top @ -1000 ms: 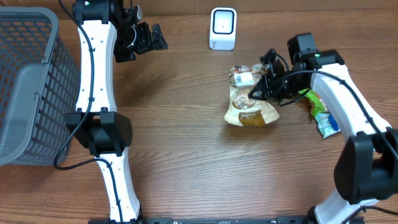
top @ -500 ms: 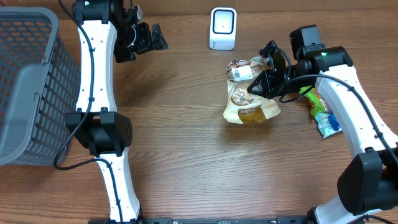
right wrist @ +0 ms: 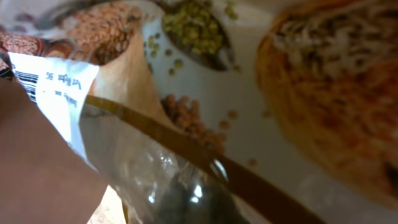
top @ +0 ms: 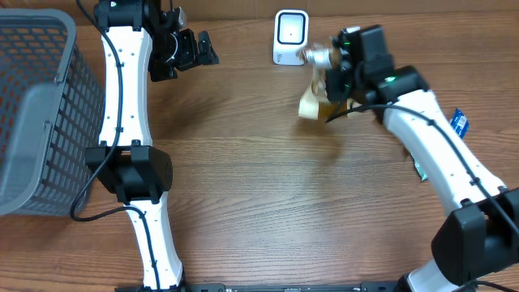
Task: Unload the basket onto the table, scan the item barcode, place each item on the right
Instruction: 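Lift the mushroom bag and hold it over the white scanner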
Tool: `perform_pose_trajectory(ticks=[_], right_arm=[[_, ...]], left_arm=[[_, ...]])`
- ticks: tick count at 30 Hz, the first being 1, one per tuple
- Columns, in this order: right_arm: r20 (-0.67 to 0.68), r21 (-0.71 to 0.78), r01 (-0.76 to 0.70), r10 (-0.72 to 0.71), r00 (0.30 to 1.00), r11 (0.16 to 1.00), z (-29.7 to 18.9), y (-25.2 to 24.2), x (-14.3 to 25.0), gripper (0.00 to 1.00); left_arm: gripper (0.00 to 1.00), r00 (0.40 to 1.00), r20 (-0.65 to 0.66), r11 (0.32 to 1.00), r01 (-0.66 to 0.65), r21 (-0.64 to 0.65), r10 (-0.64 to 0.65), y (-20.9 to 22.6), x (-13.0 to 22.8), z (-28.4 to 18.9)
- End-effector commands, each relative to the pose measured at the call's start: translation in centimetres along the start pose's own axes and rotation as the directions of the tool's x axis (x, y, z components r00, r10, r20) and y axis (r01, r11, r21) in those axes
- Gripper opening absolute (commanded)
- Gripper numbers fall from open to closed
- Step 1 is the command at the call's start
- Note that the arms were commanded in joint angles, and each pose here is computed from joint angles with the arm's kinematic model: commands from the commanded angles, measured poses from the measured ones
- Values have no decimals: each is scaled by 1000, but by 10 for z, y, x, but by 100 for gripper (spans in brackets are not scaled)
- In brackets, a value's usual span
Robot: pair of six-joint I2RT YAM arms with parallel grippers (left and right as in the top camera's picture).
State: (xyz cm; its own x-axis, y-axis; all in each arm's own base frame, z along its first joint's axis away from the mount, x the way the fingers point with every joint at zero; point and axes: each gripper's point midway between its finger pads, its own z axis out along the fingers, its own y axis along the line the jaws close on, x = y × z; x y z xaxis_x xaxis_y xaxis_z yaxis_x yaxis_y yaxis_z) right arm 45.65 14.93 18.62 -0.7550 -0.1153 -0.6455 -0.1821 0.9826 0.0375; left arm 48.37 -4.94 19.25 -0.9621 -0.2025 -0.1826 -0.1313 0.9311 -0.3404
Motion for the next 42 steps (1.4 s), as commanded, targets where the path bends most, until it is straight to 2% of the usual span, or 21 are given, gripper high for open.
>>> perform_pose_trajectory(ticks=[1, 4, 9, 16, 21, 30, 35, 39, 42], right_arm=[[231, 347, -20, -65, 971, 938, -32, -27, -54, 4], [286, 457, 67, -218, 933, 887, -33, -24, -80, 4], [307, 647, 108, -388, 869, 755, -27, -34, -112, 4], [300, 752, 146, -531, 792, 643, 2, -32, -134, 4], [356, 764, 110, -558, 749, 635, 34, -24, -136, 4], [267, 792, 271, -709, 653, 548, 106, -17, -114, 4], [300, 774, 280, -718, 628, 568, 122, -10, -108, 4], [395, 748, 196, -663, 637, 634, 116, -9, -113, 4], [428, 729, 188, -652, 625, 658, 116, -5, -115, 4]], left_arm=[[100, 1000, 18, 1000, -3, -1, 3, -4, -2, -5], [100, 1000, 18, 1000, -3, -1, 3, -4, -2, -5], [100, 1000, 18, 1000, -3, -1, 3, -4, -2, -5], [100, 1000, 18, 1000, -3, -1, 3, -4, -2, -5], [100, 1000, 18, 1000, -3, -1, 3, -4, -2, -5], [100, 1000, 18, 1000, -3, -1, 3, -4, -2, -5], [100, 1000, 18, 1000, -3, -1, 3, -4, -2, -5], [100, 1000, 18, 1000, -3, -1, 3, -4, -2, -5], [100, 1000, 18, 1000, -3, -1, 3, -4, -2, -5]])
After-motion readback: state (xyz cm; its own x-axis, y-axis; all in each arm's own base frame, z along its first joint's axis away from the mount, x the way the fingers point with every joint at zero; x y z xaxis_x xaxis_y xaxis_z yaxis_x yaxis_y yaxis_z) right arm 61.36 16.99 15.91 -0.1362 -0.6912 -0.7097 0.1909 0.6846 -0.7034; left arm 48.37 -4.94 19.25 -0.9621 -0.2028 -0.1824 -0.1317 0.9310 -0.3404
